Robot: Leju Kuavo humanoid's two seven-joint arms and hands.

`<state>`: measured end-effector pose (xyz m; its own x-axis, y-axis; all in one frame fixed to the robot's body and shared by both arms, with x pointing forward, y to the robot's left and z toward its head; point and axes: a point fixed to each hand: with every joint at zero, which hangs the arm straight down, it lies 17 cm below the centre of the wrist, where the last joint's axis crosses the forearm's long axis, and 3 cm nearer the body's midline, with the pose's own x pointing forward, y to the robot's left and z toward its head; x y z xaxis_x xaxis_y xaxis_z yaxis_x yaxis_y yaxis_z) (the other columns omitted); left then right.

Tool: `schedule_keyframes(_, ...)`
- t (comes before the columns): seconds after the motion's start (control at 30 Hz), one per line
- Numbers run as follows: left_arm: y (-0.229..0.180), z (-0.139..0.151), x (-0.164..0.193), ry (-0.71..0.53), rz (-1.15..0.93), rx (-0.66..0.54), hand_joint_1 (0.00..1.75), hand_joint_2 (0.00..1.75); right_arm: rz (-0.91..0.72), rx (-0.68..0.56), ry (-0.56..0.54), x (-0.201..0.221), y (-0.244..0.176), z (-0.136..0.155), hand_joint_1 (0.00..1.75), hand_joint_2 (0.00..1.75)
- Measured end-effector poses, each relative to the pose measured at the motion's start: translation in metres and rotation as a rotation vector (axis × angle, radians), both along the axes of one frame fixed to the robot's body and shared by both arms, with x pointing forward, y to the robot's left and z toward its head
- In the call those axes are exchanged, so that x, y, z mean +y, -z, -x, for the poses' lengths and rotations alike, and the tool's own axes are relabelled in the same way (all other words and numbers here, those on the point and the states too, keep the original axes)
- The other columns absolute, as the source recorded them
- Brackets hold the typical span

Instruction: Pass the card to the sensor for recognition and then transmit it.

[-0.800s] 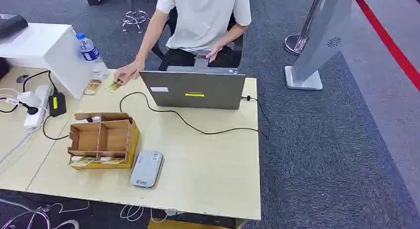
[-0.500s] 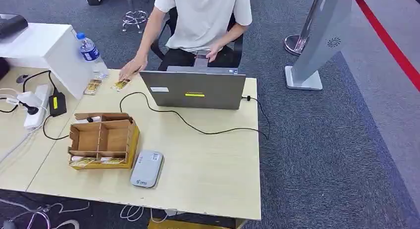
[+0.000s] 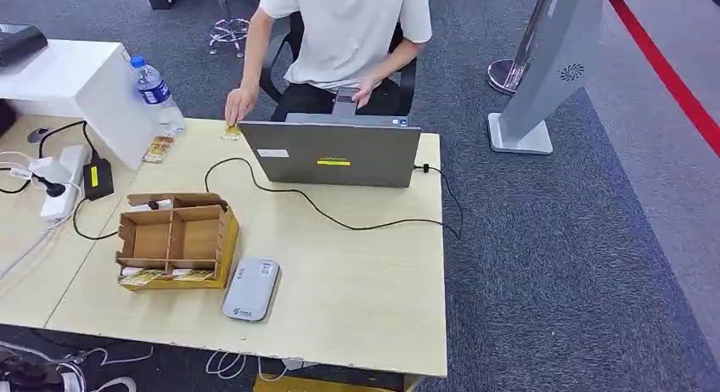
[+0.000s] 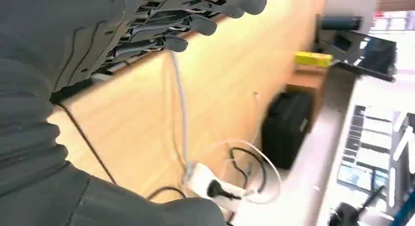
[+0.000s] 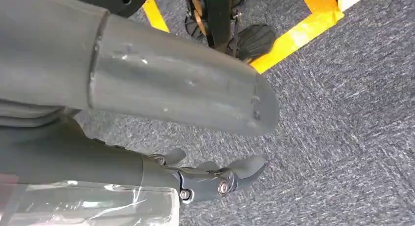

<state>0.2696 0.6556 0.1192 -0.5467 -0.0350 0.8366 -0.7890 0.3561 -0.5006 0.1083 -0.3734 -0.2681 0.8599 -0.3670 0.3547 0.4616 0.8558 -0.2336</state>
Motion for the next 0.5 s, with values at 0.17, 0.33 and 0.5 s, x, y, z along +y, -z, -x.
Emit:
schedule_keyframes(0.17,-0.057,-0.043,-0.018,0.035,-0.153,0.015,0.0,1.75,0.007,0.006,-0.034,0.001,-0.001,-0.004,0.0,0.0)
schedule_keyframes(0.33,-0.104,-0.087,-0.041,0.087,-0.29,0.053,0.0,1.75,0.012,0.017,-0.083,0.005,0.0,-0.007,0.0,0.0)
schedule_keyframes(0.5,-0.147,-0.134,-0.069,0.166,-0.402,0.081,0.0,1.75,0.018,0.024,-0.126,0.008,-0.001,-0.01,0.0,0.0)
